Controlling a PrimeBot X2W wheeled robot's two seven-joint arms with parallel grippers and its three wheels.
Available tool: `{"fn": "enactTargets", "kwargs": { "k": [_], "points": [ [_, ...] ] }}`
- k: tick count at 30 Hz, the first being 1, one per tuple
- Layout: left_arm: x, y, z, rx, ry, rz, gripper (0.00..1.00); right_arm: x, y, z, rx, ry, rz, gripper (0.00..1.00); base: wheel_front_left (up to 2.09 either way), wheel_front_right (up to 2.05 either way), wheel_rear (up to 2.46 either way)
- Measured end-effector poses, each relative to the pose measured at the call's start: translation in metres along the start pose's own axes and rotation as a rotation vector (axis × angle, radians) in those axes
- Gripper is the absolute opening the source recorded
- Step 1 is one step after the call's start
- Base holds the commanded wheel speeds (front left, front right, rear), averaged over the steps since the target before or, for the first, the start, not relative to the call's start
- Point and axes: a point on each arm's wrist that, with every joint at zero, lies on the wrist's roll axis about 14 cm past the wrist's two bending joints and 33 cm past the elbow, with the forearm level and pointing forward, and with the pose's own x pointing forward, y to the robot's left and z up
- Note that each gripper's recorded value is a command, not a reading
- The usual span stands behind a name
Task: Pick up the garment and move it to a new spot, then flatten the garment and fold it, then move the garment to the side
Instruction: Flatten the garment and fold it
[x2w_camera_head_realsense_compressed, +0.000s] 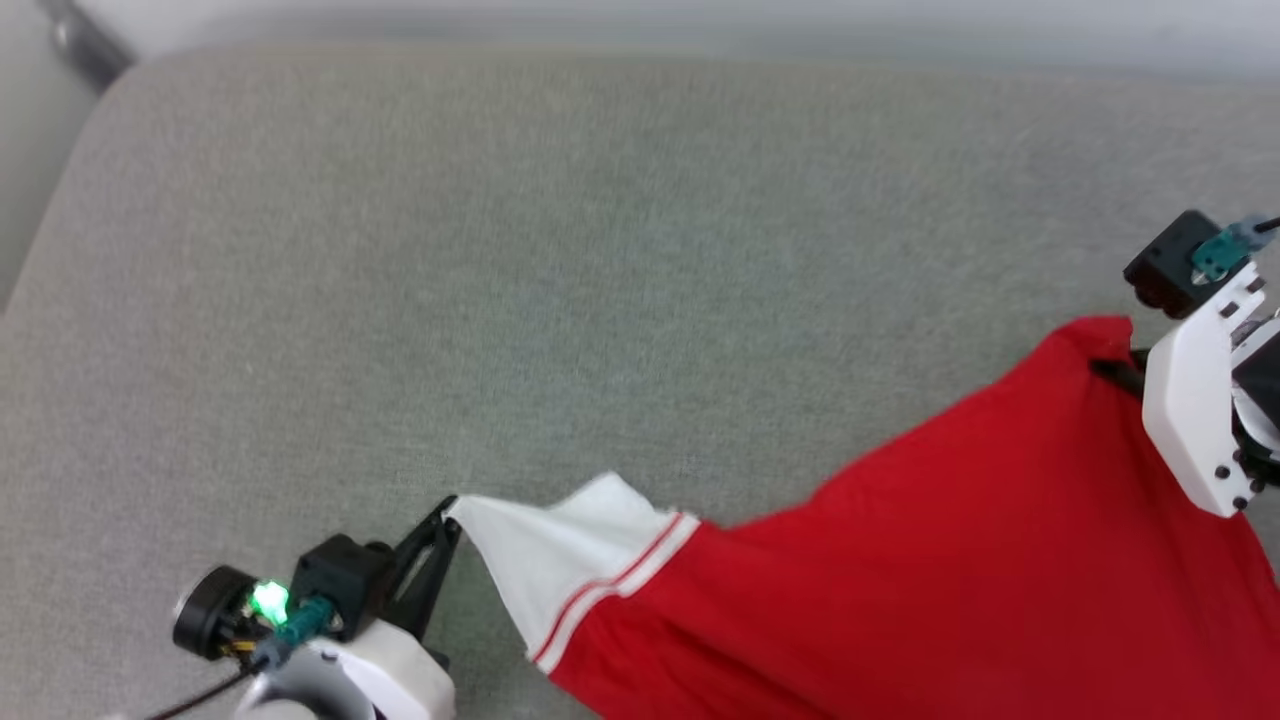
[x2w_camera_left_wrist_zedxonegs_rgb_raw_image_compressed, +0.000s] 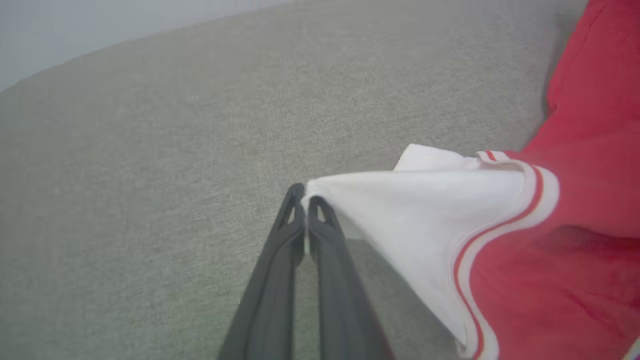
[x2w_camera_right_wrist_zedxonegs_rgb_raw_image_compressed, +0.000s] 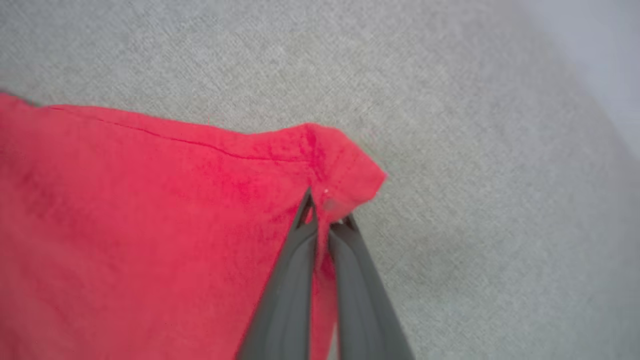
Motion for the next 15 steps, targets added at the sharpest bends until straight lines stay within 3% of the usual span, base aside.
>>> {"fn": "enactTargets", "kwargs": {
  "k": [6, 9, 15],
  "points": [
    [-0.002, 0.007, 0.053, 0.098, -0.146, 0.0, 0.0, -0.044, -0.012, 0.037, -0.016, -0.192, -0.084, 0.0, 0.0, 0.0, 0.0],
    [-0.001, 0.011, 0.108, 0.204, -0.284, -0.006, 0.0, -0.087, -0.025, 0.07, -0.032, -0.345, -0.166, 0.0, 0.0, 0.0, 0.0],
    [0.01, 0.01, 0.2, 0.315, -0.489, -0.02, 0.0, -0.138, -0.047, 0.109, -0.067, -0.516, -0.291, 0.0, 0.0, 0.0, 0.0]
  ]
}}
